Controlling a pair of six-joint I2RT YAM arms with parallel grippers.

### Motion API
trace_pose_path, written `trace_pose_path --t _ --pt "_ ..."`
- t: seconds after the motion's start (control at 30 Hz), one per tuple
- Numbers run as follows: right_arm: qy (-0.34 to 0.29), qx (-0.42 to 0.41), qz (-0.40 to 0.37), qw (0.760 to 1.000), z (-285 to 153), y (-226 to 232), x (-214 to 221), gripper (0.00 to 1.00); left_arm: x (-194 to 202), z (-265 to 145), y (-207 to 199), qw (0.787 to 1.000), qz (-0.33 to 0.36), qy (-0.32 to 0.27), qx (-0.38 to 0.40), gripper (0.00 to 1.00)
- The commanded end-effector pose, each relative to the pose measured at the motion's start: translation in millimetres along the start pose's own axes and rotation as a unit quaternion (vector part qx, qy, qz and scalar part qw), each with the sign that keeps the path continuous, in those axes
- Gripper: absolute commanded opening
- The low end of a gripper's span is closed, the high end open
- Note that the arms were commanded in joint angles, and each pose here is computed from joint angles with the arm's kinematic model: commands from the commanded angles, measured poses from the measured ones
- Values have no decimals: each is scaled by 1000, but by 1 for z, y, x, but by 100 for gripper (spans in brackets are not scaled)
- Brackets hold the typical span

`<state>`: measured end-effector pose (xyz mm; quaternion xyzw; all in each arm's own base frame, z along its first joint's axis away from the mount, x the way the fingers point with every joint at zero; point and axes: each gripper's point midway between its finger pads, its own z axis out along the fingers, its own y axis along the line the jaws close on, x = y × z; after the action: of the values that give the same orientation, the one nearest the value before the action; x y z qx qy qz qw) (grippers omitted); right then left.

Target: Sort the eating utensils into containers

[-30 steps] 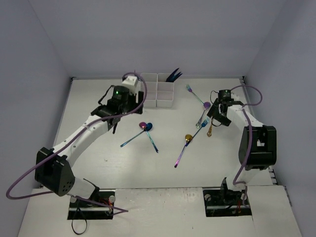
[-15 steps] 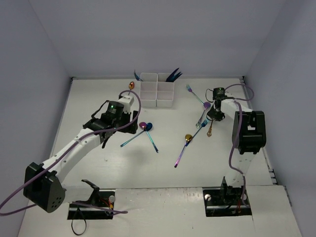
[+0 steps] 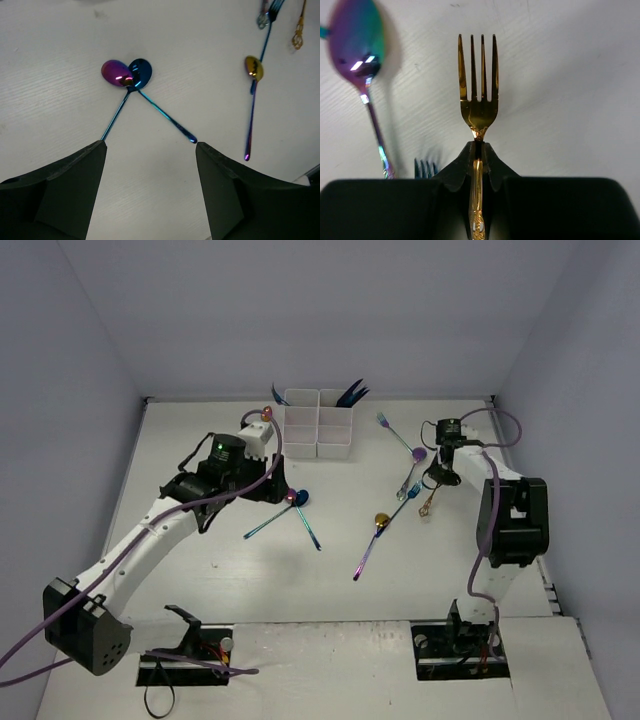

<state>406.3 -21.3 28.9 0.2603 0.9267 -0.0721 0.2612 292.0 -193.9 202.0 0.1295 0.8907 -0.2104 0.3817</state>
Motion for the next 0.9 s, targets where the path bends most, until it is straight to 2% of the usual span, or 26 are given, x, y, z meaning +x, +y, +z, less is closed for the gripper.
trace_pose_path --t 0.0,0.13,0.27,0.43,0.67,0.87 --pt "-118 -71 -39 990 -87 20 -59 0 -70 -32 -46 992 -6 -87 90 69" --pt "-160 -157 -118 967 -145 57 -58 0 -96 -41 -67 984 -13 -117 134 69" --pt "-191 -298 -220 909 -222 111 -26 0 -127 -45 -89 972 -23 -153 178 70" --pt "-204 -410 -269 847 -288 144 13 0 -152 -44 -113 960 -24 -182 213 69" --pt "-208 -473 -297 803 -332 166 43 0 -159 -28 -140 958 -10 -180 224 70" --pt "-196 -501 -309 784 -345 178 60 0 -155 -17 -158 956 17 -187 224 69"
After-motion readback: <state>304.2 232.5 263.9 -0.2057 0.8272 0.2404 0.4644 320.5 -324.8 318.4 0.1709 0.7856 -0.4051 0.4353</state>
